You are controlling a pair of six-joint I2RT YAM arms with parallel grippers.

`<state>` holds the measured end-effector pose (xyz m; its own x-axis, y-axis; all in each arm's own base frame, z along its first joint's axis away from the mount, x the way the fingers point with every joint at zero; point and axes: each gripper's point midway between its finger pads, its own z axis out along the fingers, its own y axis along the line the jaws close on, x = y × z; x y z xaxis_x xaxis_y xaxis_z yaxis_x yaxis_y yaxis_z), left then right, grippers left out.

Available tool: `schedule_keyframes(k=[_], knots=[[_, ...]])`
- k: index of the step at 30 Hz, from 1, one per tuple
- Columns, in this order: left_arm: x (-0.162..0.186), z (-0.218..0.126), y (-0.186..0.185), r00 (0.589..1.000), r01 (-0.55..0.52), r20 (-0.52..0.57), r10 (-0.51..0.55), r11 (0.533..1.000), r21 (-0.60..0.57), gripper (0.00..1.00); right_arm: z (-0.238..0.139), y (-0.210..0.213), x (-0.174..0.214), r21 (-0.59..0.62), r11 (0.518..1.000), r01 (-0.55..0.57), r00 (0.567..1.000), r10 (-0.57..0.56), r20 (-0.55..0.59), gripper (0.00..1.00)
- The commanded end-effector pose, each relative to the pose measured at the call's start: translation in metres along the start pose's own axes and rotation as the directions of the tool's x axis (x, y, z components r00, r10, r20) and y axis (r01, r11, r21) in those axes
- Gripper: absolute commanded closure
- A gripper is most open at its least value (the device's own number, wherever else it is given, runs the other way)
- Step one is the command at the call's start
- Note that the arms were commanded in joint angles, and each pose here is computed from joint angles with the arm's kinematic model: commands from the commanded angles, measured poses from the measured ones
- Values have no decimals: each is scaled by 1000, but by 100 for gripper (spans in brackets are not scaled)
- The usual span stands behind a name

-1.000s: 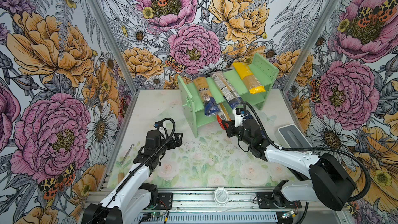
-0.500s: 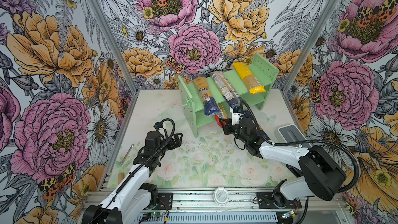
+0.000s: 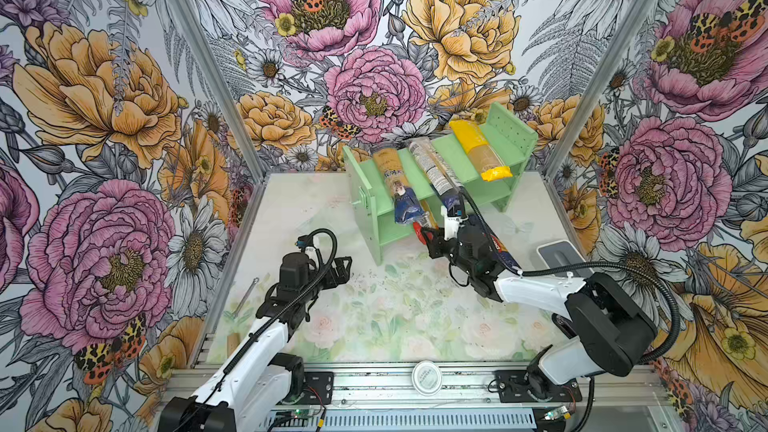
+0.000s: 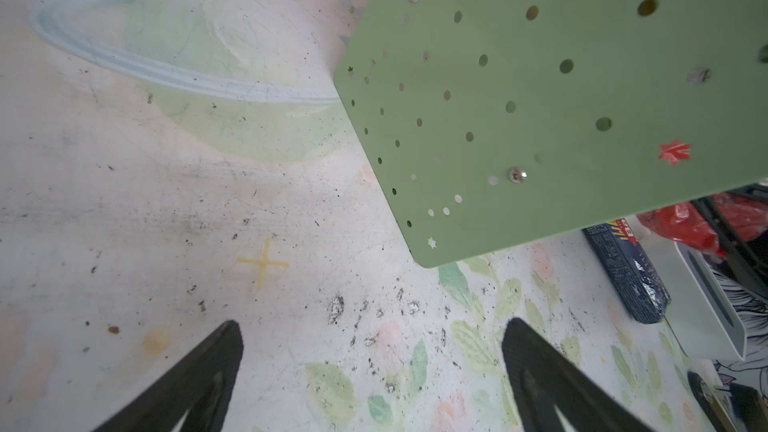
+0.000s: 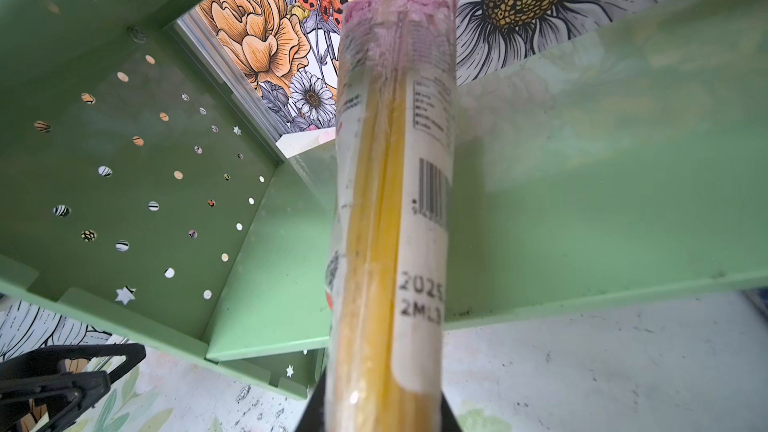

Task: Place and organize the pasta boxes and bags onto the shelf
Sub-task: 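Lower the red-and-white bag onto the shelf's lower tier beside the blue bag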

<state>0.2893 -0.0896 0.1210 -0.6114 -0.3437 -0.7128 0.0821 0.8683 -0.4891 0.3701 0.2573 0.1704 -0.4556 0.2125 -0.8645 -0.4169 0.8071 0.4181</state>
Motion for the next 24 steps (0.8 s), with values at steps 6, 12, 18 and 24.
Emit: schedule_keyframes(k=[6, 12, 18, 24], knots=[[-3, -1, -2, 1000, -3, 12, 3, 1000, 17, 1, -9, 38, -91, -95, 995, 31, 953, -1, 305, 96], [-3, 0, -2, 1000, -2, 10, 1, 1000, 19, 1, -4, 34, -86, -79, 996, 30, 959, -6, 283, 80], [-3, 0, -2, 1000, -1, 8, 1, 1000, 18, 1, 0, 27, -78, -52, 998, 26, 965, -11, 263, 68], [-2, -1, -1, 1000, 0, 7, -1, 1000, 15, 1, 2, 23, -70, -38, 999, 25, 970, -15, 244, 62]])
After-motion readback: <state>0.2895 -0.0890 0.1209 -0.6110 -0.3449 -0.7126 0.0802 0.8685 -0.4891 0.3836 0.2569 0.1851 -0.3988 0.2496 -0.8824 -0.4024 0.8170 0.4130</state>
